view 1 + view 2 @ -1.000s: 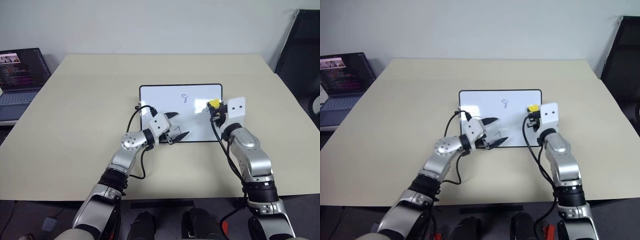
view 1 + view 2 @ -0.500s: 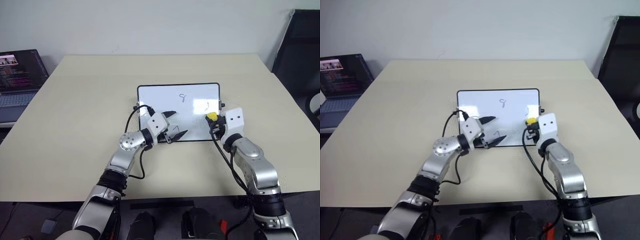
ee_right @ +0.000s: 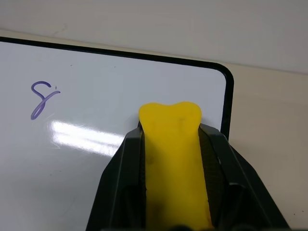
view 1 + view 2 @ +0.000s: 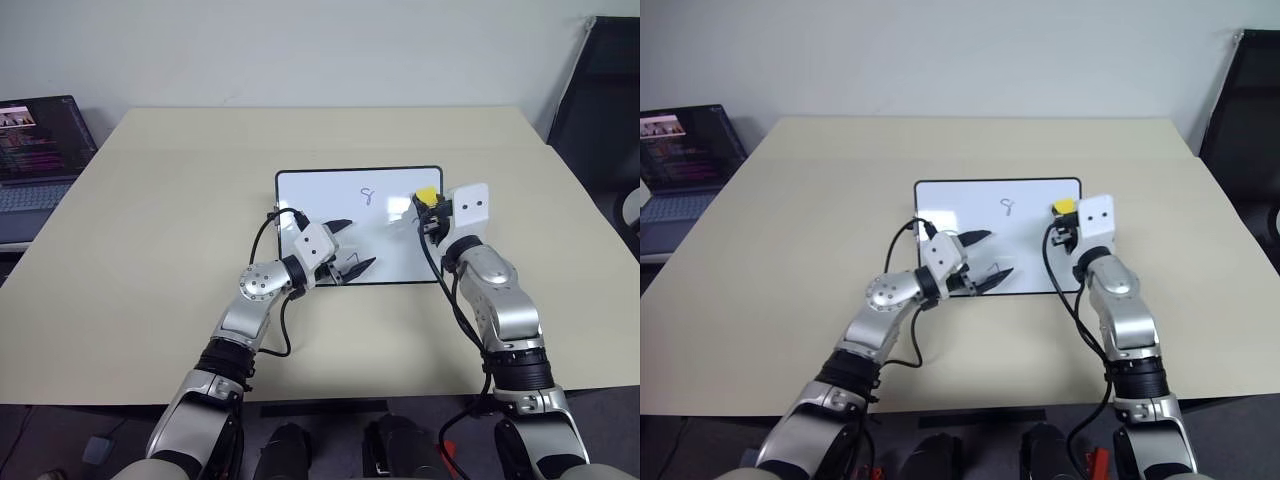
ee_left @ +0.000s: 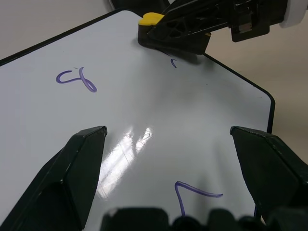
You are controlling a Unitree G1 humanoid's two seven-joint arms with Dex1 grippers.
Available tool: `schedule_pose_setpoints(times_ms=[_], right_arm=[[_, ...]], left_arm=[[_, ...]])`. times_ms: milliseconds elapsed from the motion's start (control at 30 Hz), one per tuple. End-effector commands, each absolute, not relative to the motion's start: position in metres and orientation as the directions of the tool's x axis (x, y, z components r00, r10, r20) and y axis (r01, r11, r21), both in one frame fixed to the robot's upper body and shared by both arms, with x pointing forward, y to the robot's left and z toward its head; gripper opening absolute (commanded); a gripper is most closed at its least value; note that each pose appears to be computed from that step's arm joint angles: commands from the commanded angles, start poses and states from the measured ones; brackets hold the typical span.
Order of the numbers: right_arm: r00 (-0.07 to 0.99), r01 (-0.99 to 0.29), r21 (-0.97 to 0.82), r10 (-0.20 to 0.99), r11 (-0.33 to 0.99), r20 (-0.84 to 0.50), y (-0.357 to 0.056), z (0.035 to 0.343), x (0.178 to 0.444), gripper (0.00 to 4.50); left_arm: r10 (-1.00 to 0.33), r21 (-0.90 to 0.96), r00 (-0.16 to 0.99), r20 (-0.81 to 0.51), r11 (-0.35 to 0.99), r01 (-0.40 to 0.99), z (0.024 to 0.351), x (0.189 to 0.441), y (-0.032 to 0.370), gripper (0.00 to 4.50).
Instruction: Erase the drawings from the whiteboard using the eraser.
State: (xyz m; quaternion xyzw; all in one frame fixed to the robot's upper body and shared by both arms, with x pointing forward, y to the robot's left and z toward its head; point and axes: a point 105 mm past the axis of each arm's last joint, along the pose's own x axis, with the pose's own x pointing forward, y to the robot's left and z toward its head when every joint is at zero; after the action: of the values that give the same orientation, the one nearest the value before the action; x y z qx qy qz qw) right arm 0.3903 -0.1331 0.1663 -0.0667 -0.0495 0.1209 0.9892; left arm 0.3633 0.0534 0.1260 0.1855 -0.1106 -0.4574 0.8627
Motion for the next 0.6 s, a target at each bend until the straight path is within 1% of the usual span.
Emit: schedule_pose_setpoints(times_ms=[33, 200, 333, 500, 600], right_arm=[[0.963, -0.265, -0.160, 0.269, 0.951, 0.008, -0.128, 0.151, 0.388, 1.15], [0.959, -0.278, -0.161, 0.264, 0.947, -0.100, -0.136, 0.127, 0.376, 1.15], [0.958, -0.274, -0.156, 0.255, 0.949, -0.134, -0.141, 0.119, 0.365, 1.15], [0.947, -0.280, -0.122, 0.253, 0.952, -0.199, -0.139, 0.100, 0.342, 1.15], [0.946, -0.285, -0.121, 0.259, 0.951, -0.197, -0.136, 0.100, 0.335, 1.15]], left_arm=[[-0.827, 0.450, 0.560, 0.055, 0.522, 0.725, 0.138, 0.363, 0.056, 4.50], [-0.825, 0.450, 0.562, 0.053, 0.522, 0.724, 0.137, 0.362, 0.057, 4.50], [-0.828, 0.450, 0.558, 0.052, 0.518, 0.727, 0.136, 0.361, 0.056, 4.50], [-0.837, 0.453, 0.545, 0.051, 0.505, 0.735, 0.137, 0.361, 0.052, 4.50], [-0.841, 0.453, 0.538, 0.052, 0.500, 0.738, 0.137, 0.361, 0.050, 4.50]])
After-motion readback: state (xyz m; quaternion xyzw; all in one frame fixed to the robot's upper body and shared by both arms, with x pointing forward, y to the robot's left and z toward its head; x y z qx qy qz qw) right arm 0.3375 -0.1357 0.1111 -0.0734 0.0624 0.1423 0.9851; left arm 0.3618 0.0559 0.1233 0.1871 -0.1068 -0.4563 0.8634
